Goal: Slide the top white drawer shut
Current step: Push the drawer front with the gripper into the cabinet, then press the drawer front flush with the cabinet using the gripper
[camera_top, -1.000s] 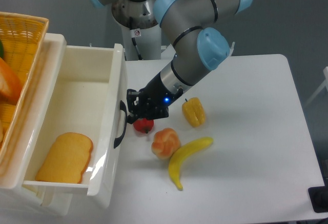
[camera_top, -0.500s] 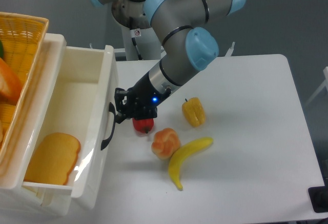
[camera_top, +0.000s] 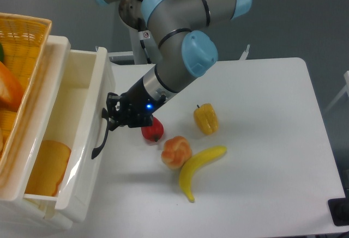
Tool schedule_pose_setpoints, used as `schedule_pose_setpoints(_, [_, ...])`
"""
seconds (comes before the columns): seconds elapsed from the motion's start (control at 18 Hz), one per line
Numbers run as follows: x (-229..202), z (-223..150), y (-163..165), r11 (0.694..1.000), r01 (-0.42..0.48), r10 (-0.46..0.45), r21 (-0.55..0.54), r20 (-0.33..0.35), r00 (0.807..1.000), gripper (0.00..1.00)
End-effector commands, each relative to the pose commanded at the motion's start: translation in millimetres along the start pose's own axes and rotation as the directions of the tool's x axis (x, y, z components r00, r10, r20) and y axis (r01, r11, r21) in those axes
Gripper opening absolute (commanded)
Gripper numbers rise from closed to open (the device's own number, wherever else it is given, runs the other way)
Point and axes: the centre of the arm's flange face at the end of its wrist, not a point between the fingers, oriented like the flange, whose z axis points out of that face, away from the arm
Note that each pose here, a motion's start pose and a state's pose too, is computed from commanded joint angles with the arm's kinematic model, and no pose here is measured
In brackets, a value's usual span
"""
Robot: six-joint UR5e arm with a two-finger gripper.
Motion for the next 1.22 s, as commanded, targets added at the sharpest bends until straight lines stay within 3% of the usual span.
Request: schedule_pose_setpoints(1.22, [55.2, 48.5, -15.4, 0.999, -0.048, 0.047, -0.017, -0.030, 0.998, 0.00])
